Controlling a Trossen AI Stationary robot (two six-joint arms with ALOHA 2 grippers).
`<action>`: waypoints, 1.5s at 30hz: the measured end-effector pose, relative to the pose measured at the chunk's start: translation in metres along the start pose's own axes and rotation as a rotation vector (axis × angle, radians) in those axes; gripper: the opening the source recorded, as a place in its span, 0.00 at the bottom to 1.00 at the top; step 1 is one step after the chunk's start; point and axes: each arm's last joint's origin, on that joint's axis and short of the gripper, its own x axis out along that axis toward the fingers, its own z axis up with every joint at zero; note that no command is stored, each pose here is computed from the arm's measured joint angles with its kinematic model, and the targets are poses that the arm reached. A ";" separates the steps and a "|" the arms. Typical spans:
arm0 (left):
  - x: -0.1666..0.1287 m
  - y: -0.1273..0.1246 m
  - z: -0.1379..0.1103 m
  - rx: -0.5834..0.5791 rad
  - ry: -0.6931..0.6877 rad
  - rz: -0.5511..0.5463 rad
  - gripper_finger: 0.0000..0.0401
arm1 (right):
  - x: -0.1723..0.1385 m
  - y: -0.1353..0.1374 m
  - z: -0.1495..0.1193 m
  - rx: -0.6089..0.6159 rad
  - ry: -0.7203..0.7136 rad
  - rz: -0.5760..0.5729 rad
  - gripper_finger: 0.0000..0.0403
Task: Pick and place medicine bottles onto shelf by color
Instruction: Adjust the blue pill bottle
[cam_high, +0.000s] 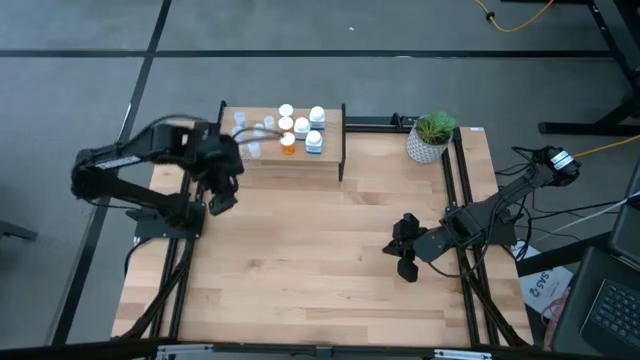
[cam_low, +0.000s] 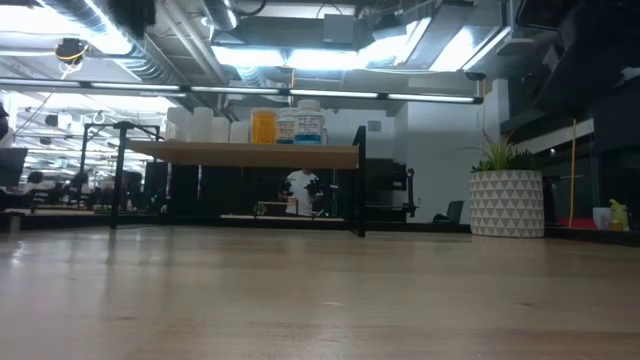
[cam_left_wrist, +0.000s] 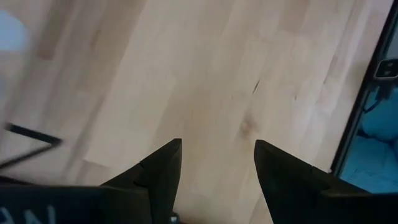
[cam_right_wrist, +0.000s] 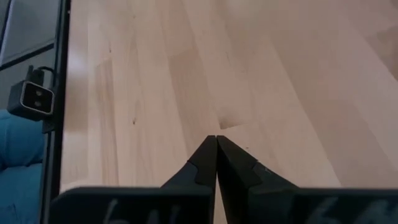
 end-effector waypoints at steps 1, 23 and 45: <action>0.007 0.000 -0.007 -0.010 -0.004 -0.006 0.48 | 0.000 0.000 0.000 0.002 -0.005 0.005 0.03; 0.177 0.009 -0.091 0.282 -0.929 -0.340 0.48 | 0.000 0.002 0.004 -0.014 -0.057 0.006 0.03; 0.199 0.019 -0.118 0.486 -1.034 -0.332 0.48 | -0.028 -0.025 0.206 -0.215 -0.371 -0.136 0.02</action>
